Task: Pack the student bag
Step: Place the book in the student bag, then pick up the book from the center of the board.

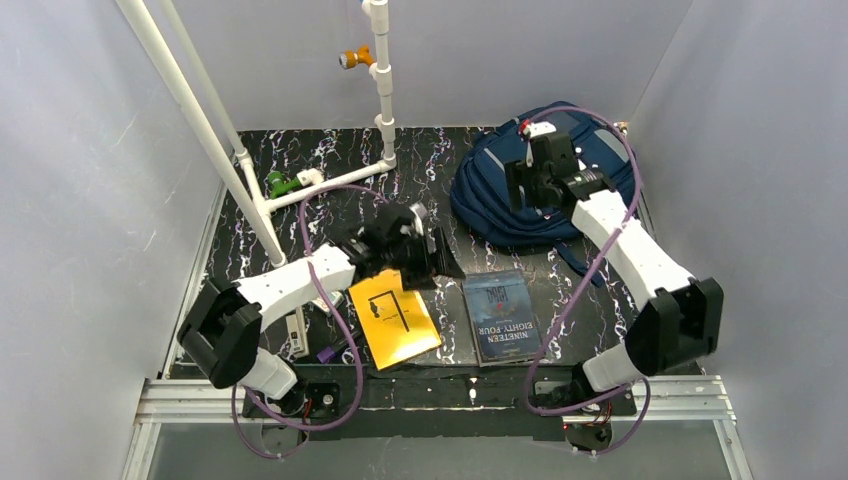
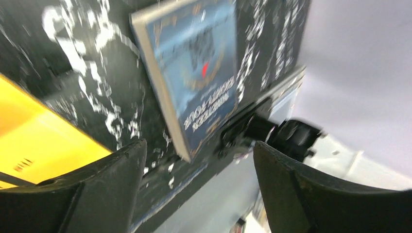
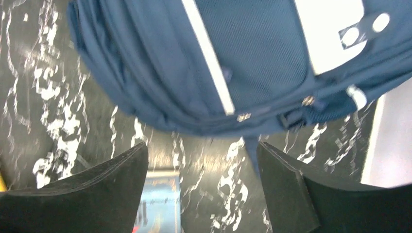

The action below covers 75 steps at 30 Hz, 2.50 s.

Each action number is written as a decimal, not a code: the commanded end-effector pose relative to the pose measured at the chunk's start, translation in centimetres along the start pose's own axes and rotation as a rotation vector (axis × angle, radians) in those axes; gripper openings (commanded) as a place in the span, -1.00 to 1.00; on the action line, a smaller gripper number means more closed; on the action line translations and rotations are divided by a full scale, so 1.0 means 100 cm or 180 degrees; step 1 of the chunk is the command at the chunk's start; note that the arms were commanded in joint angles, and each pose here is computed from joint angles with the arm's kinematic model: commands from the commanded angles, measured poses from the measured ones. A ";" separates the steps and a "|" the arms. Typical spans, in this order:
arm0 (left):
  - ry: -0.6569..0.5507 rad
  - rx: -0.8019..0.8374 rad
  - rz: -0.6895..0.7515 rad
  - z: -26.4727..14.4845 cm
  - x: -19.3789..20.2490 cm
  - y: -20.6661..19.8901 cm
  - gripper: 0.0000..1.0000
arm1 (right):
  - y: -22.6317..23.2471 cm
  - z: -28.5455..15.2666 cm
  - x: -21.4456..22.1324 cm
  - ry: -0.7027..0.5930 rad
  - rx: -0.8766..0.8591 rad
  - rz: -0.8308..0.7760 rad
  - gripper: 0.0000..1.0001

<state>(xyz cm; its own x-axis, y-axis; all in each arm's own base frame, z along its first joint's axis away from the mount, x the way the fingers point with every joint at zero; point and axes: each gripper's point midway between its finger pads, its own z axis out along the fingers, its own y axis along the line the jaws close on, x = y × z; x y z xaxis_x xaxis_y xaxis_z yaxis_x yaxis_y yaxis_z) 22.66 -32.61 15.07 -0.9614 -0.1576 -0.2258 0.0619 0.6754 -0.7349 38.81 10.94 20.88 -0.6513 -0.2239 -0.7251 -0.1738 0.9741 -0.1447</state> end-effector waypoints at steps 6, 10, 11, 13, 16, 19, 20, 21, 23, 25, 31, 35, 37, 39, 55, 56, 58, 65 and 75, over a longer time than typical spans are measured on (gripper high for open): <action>0.0315 -0.0187 0.0112 0.044 0.085 0.006 0.42 | 0.022 -0.083 0.099 0.0186 -0.0604 0.0799 0.97; 0.0362 -0.0330 0.0010 0.061 0.097 0.018 0.51 | 0.054 -0.083 0.149 0.0289 -0.1046 0.1447 0.97; 0.0370 -0.0368 -0.0006 0.065 0.098 0.021 0.53 | 0.060 -0.080 0.162 0.0347 -0.1111 0.1615 0.97; 0.0388 -0.0421 -0.0026 0.072 0.099 0.026 0.53 | 0.070 -0.074 0.179 0.0432 -0.1167 0.1965 0.97; 0.0415 -0.0450 -0.0012 0.079 0.099 0.028 0.48 | 0.069 -0.068 0.200 0.0555 -0.1052 0.2132 0.97; 0.0486 -0.0507 0.0002 0.089 0.102 0.034 0.27 | 0.053 -0.059 0.212 0.0531 -0.0732 0.2118 0.97; 0.0499 -0.0535 -0.0014 0.092 0.102 0.035 0.22 | 0.049 -0.057 0.215 0.0522 -0.0655 0.2066 0.97; 0.0505 -0.0568 -0.0029 0.095 0.102 0.038 0.18 | 0.045 -0.054 0.220 0.0569 -0.0563 0.2009 0.97; 0.0516 -0.0577 -0.0037 0.099 0.102 0.039 0.06 | 0.042 -0.050 0.228 0.0695 -0.0449 0.1935 0.97; 0.0537 -0.0582 -0.0028 0.102 0.102 0.039 0.00 | 0.047 -0.044 0.235 0.0822 -0.0476 0.1898 0.97; 0.0462 -0.0638 0.0093 0.104 0.092 0.035 -0.27 | 0.079 -0.033 0.254 0.1060 -0.0929 0.2024 0.68; 0.0435 -0.0574 0.0198 0.101 0.075 0.029 -0.75 | 0.100 -0.030 0.254 0.1037 -0.1294 0.2243 0.07; 0.0412 -0.0584 0.0270 0.096 0.066 0.027 -1.00 | 0.106 -0.030 0.250 0.1022 -0.1392 0.2303 0.03; 0.0336 -0.0598 0.0376 0.090 0.054 0.025 -1.00 | 0.111 -0.028 0.245 0.0977 -0.1464 0.2267 0.04; 0.0587 -0.0271 -0.0002 0.038 -0.009 0.021 -1.00 | 0.140 -0.070 0.172 -0.0021 -0.1166 -0.0205 0.81; 0.0631 -0.0200 -0.0020 0.037 -0.009 0.017 -1.00 | 0.151 -0.075 0.172 -0.0141 -0.1223 -0.0408 0.82; 0.0710 -0.0116 -0.0077 0.036 -0.009 0.014 -1.00 | 0.169 -0.088 0.171 -0.0443 -0.1211 -0.0815 0.83; 0.0788 -0.0019 -0.0247 0.031 -0.010 0.014 -1.00 | 0.190 -0.097 0.169 -0.0998 -0.0377 -0.1706 0.84; 0.0803 0.0029 -0.0399 0.022 -0.010 0.010 -1.00 | 0.180 -0.074 0.163 -0.1146 0.0842 -0.2055 -0.24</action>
<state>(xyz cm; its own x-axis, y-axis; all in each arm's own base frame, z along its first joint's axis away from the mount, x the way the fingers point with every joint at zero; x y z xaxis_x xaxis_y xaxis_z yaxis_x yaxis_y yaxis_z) 25.22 -33.17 9.49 -0.9968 -0.0757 0.0256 -0.0726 0.7247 -0.6852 18.01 25.70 8.58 -0.2186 -0.7771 -0.5902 -0.4431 0.6179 -0.6495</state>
